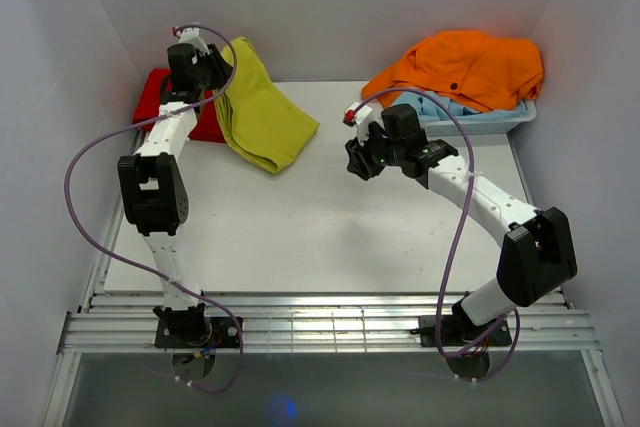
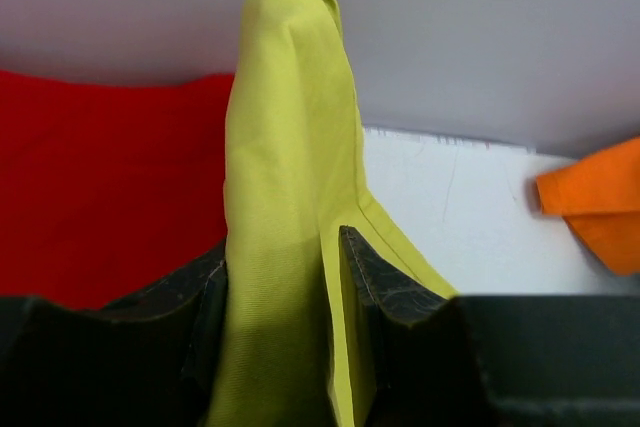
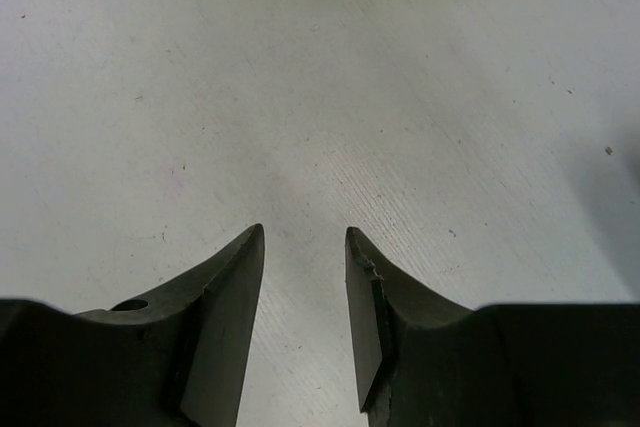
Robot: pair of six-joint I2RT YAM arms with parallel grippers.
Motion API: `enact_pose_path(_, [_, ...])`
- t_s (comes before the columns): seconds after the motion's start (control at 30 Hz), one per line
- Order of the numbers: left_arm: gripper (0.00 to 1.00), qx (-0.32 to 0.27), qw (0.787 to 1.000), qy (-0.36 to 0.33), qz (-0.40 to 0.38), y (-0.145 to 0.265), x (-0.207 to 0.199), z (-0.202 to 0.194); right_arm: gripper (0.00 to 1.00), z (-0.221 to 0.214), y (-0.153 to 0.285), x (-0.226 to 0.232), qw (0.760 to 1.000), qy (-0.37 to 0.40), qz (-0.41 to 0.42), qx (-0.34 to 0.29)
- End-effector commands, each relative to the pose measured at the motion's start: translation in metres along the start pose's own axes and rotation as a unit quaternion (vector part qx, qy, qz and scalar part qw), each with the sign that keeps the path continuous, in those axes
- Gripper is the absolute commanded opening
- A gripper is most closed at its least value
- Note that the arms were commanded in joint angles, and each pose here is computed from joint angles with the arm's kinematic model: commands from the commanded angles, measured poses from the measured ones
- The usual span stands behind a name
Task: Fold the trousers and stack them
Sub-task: Neatly place the folded trousers to the corner
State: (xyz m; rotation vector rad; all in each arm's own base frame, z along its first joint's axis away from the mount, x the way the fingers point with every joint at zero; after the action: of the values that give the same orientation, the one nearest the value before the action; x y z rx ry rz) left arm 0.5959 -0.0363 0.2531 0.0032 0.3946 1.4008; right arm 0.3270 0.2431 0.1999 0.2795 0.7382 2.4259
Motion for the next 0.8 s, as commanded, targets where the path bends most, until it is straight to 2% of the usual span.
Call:
enact_pose_path(0.0, [0.00, 0.053, 0.997, 0.039, -0.025, 0.010, -0.010, -0.032, 0.44, 0.006, 0.000, 0.001, 1.000, 0.007, 0.009, -0.013])
enact_pose_path(0.1, [0.00, 0.069, 0.994, 0.088, 0.011, 0.027, 0.031, -0.049, 0.44, 0.002, -0.002, 0.005, 1.000, 0.008, 0.026, -0.005])
enact_pose_path(0.13, [0.00, 0.086, 0.990, 0.108, 0.022, 0.035, 0.042, -0.068, 0.45, 0.000, -0.005, 0.007, 0.999, 0.006, 0.033, -0.002])
enact_pose_path(0.17, [0.00, 0.084, 0.988, 0.127, 0.037, 0.041, 0.064, -0.071, 0.45, -0.002, -0.007, 0.008, 0.999, 0.004, 0.039, -0.001])
enact_pose_path(0.27, [0.00, 0.094, 0.982, 0.156, 0.051, 0.046, 0.092, -0.082, 0.44, -0.004, -0.020, 0.011, 0.998, -0.016, 0.063, 0.009])
enact_pose_path(0.4, [0.00, 0.119, 0.977, 0.175, 0.040, 0.045, 0.113, -0.088, 0.43, 0.000, -0.033, 0.014, 0.995, -0.034, 0.091, 0.019])
enact_pose_path(0.47, [0.01, 0.139, 0.975, 0.173, 0.010, 0.046, 0.114, -0.087, 0.43, 0.004, -0.037, 0.012, 0.995, -0.035, 0.092, 0.018])
enact_pose_path(0.5, [0.20, 0.160, 0.970, 0.180, 0.007, 0.047, 0.117, -0.098, 0.43, 0.005, -0.038, 0.011, 0.995, -0.034, 0.090, 0.017])
enact_pose_path(0.57, [0.37, 0.167, 0.969, 0.180, -0.015, 0.050, 0.119, -0.097, 0.43, 0.006, -0.039, 0.010, 0.995, -0.034, 0.090, 0.017])
enact_pose_path(0.63, [0.50, 0.170, 0.967, 0.186, -0.032, 0.054, 0.118, -0.097, 0.44, 0.006, -0.039, 0.011, 0.995, -0.034, 0.092, 0.017])
enact_pose_path(0.77, [0.66, 0.162, 0.967, 0.192, -0.041, 0.059, 0.122, -0.092, 0.43, 0.004, -0.038, 0.012, 0.995, -0.036, 0.094, 0.021])
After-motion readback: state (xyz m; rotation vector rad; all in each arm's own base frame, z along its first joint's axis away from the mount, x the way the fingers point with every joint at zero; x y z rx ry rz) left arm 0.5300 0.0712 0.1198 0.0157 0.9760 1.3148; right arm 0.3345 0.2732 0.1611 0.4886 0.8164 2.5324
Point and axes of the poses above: each gripper's point midway between its finger pads, its own y axis back along the fingers, its own x axis along the line the jaws close on, z = x × y, the point moved 3 cm from there along y, back along the fingers, and after that the axes turned 3 degrees about -y, right-handed, at the moved point
